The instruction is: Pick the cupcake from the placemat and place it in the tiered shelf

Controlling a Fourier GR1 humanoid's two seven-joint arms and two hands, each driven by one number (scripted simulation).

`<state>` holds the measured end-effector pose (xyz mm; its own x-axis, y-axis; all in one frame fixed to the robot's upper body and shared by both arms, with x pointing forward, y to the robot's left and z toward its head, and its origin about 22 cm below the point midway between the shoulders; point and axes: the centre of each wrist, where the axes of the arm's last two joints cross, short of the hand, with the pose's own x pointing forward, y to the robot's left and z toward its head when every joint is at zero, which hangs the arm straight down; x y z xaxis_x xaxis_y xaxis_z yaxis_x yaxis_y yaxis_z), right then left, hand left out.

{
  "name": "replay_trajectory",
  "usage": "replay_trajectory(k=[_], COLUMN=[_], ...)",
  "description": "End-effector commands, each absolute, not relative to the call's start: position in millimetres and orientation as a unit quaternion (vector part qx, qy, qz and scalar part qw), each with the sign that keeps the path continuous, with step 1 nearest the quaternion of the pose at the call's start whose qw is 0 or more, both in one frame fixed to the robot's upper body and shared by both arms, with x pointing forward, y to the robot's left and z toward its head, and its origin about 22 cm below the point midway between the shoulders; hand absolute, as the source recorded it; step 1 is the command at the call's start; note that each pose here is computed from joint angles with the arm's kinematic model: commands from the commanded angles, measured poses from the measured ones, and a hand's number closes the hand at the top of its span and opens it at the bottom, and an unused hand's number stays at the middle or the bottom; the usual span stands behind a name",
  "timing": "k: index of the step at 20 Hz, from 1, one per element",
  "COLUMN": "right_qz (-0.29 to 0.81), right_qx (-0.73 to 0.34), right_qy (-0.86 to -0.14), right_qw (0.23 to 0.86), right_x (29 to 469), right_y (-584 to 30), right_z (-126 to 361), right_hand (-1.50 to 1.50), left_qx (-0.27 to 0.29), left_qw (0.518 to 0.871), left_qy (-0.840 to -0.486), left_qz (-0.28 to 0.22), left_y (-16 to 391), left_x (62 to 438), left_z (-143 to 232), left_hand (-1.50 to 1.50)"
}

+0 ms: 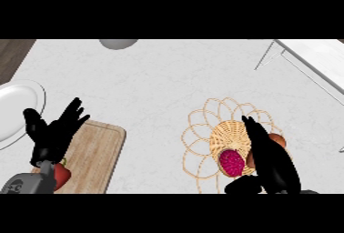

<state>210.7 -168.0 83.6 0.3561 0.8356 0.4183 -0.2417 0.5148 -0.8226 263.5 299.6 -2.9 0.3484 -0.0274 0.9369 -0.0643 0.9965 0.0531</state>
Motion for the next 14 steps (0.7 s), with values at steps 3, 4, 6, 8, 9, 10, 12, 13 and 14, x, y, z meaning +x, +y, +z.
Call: replay_trajectory(k=[3, 4, 6, 8, 9, 10, 12, 13, 14], right_qz=[0.342, 0.341, 0.33, 0.32, 0.33, 0.33, 0.329, 0.337, 0.335], right_qx=[-0.38, -0.37, -0.368, -0.364, -0.361, -0.361, -0.363, -0.364, -0.361], right_qy=[-0.393, -0.396, -0.41, -0.425, -0.418, -0.414, -0.425, -0.429, -0.417], right_qw=[0.764, 0.768, 0.766, 0.765, 0.766, 0.768, 0.761, 0.754, 0.764], right_x=[219, 227, 223, 229, 216, 232, 232, 234, 237], right_y=[-159, -164, -145, -138, -167, -158, -167, -142, -165], right_z=[60, 77, 60, 54, 41, 57, 32, 42, 38], right_hand=[-1.5, -1.5, -1.5, -1.5, -1.5, -1.5, -1.5, -1.5, -1.5], left_qx=[0.043, 0.05, 0.043, 0.038, 0.034, 0.033, 0.04, 0.039, 0.036], left_qw=[0.841, 0.85, 0.852, 0.849, 0.846, 0.848, 0.848, 0.847, 0.849], left_qy=[-0.538, -0.524, -0.522, -0.526, -0.532, -0.528, -0.528, -0.529, -0.526], left_qz=[0.023, 0.026, 0.019, 0.023, 0.02, 0.02, 0.023, 0.012, 0.02], left_y=[280, 283, 295, 302, 294, 288, 308, 300, 293], left_x=[250, 253, 234, 257, 239, 251, 237, 255, 252], left_z=[-32, -23, -33, -31, -34, -18, -25, -28, -13], left_hand=[0.0, 0.0, 0.0, 0.0, 0.0, 0.0, 0.0, 0.0, 0.0])
